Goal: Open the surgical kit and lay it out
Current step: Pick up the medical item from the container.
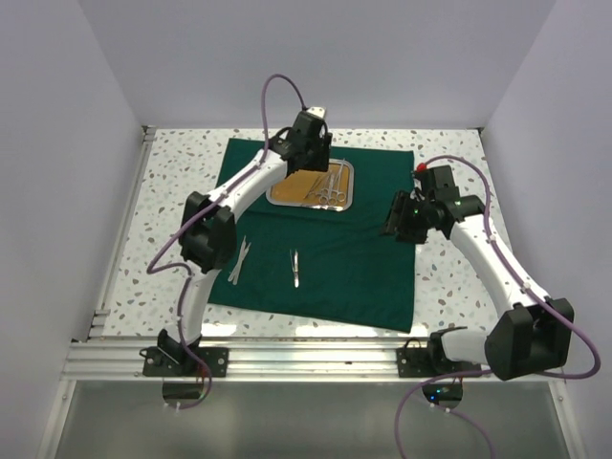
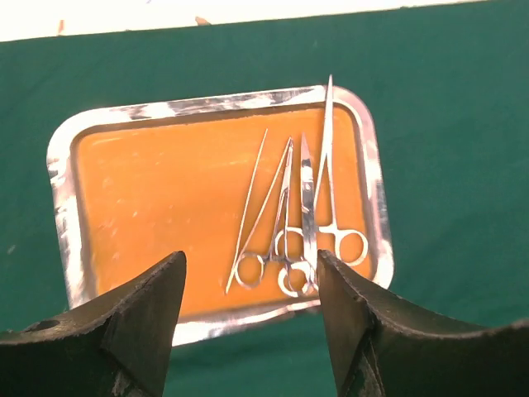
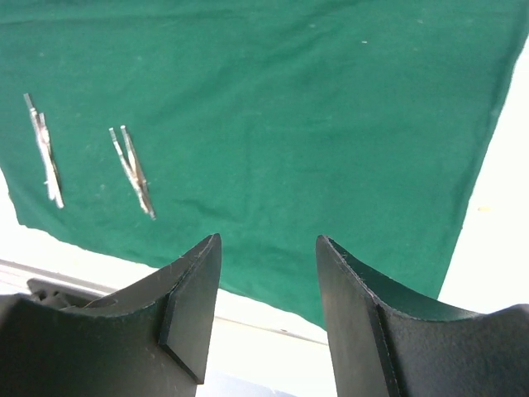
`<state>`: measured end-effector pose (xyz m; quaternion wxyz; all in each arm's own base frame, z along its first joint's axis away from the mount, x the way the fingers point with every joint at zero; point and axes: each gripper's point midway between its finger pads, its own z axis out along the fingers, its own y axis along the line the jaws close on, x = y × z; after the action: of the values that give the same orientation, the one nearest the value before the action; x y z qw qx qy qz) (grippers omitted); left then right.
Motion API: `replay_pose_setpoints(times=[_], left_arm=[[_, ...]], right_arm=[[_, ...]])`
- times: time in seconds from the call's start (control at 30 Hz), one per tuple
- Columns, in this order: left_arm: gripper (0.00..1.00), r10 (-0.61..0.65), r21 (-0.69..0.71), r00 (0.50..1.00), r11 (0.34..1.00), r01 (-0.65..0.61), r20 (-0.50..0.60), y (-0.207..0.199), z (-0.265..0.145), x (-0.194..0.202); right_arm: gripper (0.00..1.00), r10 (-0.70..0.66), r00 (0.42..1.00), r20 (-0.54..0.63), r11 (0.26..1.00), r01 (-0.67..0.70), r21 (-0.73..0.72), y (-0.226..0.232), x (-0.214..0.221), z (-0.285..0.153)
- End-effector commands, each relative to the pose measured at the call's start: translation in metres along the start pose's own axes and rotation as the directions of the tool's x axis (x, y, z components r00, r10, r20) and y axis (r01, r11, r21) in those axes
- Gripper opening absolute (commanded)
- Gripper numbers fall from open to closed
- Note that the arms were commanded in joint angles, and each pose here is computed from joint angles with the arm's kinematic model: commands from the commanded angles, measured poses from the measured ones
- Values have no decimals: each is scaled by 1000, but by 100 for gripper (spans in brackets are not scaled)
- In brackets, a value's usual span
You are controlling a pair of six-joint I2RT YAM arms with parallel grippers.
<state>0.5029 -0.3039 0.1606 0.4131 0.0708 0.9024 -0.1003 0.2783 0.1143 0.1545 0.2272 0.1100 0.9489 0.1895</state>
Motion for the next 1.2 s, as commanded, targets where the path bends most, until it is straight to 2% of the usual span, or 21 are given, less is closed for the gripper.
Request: replay_pose_setpoints(times=[0.0,0.17,0.4,0.63,0.7,0.9,1.0,1.03,1.1,1.13,1.17], left_arm=[[68,79,77,997,994,-79,10,-11,22,-9],[67,43,87,998,995,-39,-40,16,60,7],[66,50,87,996,995,-43,-80,24,89,32],[64,64,111,993,992,-53,-100,23,96,51],[64,62,118,995,992,-54,-72,22,92,45],[61,73,65,988,996,-64,-134,33,105,67],[51,75,42,983,997,-68,-168,39,114,81],[41,74,38,982,997,-68,-176,40,116,86],[29,78,32,979,997,-73,-190,42,118,93],[19,89,33,977,996,-84,-194,40,119,96],[16,103,38,976,994,-98,-192,38,118,96]], right_arm=[[54,1,999,34,999,-3,38,-1,-11,-6],[54,-9,1000,19,996,7,94,-9,-17,-3],[53,-9,1000,-17,992,11,123,-11,-20,4],[54,-19,999,-32,990,24,140,-12,-25,8],[53,-19,999,-39,990,25,140,-11,-25,9],[53,-23,999,-44,989,29,142,-12,-24,11],[53,-30,998,-46,989,36,145,-13,-25,11],[53,-34,998,-47,988,41,150,-14,-25,10],[53,-38,998,-49,987,45,152,-15,-24,10],[53,-41,998,-49,987,48,154,-15,-24,10],[53,-44,998,-51,987,51,154,-15,-24,10]])
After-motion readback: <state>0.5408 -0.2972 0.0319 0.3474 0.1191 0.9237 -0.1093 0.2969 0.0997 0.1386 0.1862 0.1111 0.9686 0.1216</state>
